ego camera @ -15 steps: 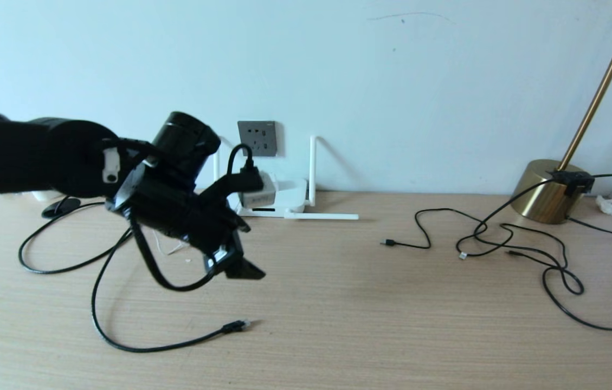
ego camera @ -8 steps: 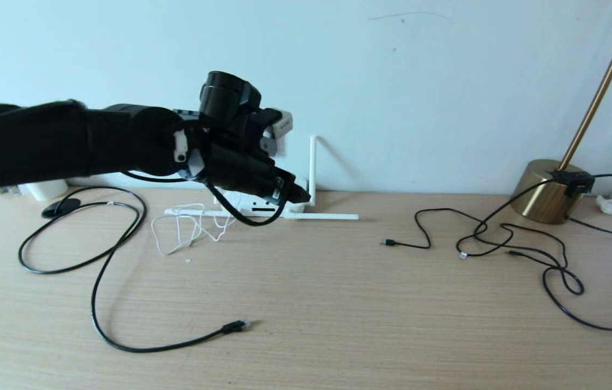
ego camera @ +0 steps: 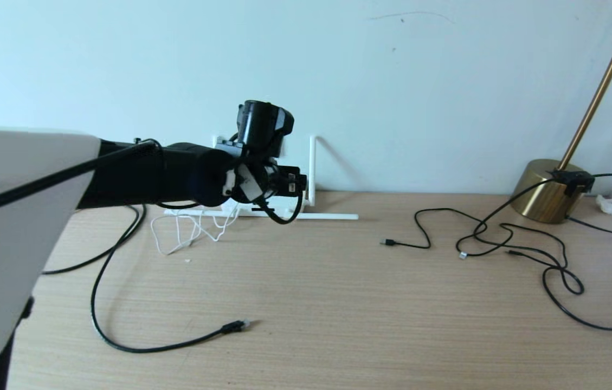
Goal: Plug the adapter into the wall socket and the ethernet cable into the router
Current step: Pick up plug
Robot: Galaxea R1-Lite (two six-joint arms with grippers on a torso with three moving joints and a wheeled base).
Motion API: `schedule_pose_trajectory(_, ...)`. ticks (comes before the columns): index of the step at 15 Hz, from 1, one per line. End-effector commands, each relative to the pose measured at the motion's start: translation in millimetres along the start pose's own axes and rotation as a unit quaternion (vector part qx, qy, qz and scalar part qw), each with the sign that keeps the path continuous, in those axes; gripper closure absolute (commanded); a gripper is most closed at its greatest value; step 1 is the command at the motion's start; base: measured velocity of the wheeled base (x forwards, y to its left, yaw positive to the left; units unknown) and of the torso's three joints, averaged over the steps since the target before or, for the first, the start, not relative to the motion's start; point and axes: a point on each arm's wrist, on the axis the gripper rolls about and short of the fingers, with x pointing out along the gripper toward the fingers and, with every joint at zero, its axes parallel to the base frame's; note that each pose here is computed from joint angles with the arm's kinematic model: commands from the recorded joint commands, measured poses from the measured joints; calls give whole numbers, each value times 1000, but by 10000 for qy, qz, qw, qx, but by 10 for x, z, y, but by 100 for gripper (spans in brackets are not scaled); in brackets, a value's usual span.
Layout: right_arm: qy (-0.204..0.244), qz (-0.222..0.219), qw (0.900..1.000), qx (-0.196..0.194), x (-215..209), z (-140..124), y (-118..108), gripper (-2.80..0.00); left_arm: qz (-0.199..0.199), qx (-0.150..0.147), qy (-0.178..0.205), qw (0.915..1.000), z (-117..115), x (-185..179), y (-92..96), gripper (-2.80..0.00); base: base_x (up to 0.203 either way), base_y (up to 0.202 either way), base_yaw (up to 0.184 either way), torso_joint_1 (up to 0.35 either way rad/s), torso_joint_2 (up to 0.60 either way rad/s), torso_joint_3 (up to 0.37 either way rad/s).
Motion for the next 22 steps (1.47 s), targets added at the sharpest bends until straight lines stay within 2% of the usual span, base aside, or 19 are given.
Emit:
schedule_pose_trajectory(1, 0, 1, 10000, -1, 0, 0, 0, 0, 200, -64, 7, 9998, -70, 205, 79, -280, 0, 0, 0, 0, 0, 0)
schedule_pose_trajectory(5, 0, 6, 10000, -1, 0, 0, 0, 0, 498, -202, -95, 9985, -85, 522, 194, -280, 0, 0, 0, 0, 0, 0)
schedule_pose_trajectory(7, -8, 1, 10000, -1, -1, 0, 0, 0, 518, -267, -182, 9981, -147, 633, 182, -280, 0, 0, 0, 0, 0, 0)
schedule_pose_trajectory(13, -7, 1, 10000, 0, -1, 0, 0, 0, 645, -657, -966, 9911, -303, 960, 82, -280, 0, 0, 0, 0, 0, 0)
schedule_pose_trajectory(15, -8, 1, 10000, -1, -1, 0, 0, 0, 779, -677, -996, 9897, -351, 1017, 87, -280, 0, 0, 0, 0, 0, 0)
schedule_pose_trajectory(22, -1, 1, 10000, 6, 0, 0, 0, 0, 858, -773, -1132, 9868, -455, 1173, 145, -280, 0, 0, 0, 0, 0, 0)
